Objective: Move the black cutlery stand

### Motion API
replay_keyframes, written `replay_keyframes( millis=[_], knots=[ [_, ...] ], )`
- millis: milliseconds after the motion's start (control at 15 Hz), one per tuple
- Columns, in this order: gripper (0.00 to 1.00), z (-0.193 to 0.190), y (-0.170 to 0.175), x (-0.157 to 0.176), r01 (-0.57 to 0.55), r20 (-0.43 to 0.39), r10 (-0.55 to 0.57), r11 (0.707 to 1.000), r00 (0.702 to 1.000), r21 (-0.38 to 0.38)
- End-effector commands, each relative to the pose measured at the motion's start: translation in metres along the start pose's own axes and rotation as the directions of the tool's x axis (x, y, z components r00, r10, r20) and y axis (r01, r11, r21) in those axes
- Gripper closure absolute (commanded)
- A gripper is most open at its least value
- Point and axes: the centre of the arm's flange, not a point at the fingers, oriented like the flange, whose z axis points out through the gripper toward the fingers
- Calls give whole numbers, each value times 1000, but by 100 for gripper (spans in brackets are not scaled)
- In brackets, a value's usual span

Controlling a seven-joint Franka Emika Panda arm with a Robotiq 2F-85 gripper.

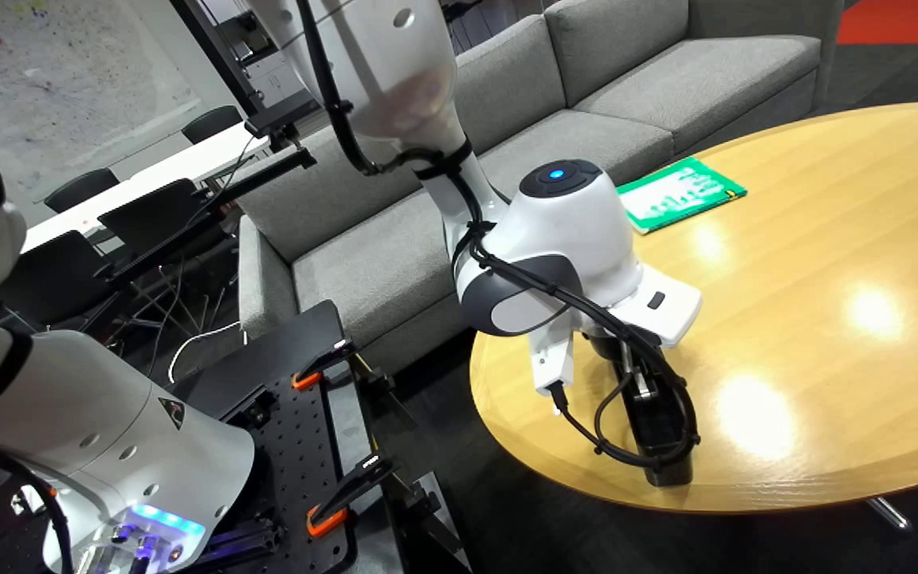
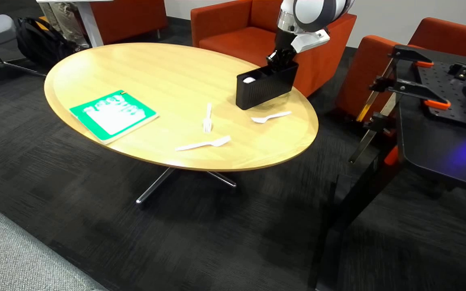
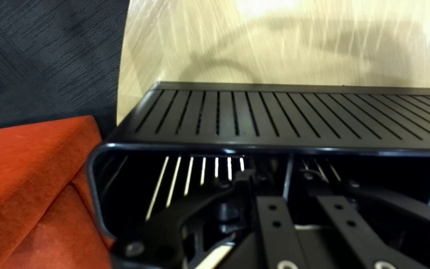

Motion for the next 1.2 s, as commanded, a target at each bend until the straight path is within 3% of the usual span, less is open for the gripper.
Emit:
replay_keyframes(
  millis=[0, 467, 733, 1133],
  knots=[
    [100, -1, -7, 3, 14, 10, -14, 1000, 1000, -14],
    [99, -42, -33, 24, 49, -24, -49, 999, 999, 7],
    [99, -56, -54, 63, 75, -60, -75, 997, 995, -4],
    [99, -59, -78, 133, 127, -37, -128, 991, 991, -43]
  ],
)
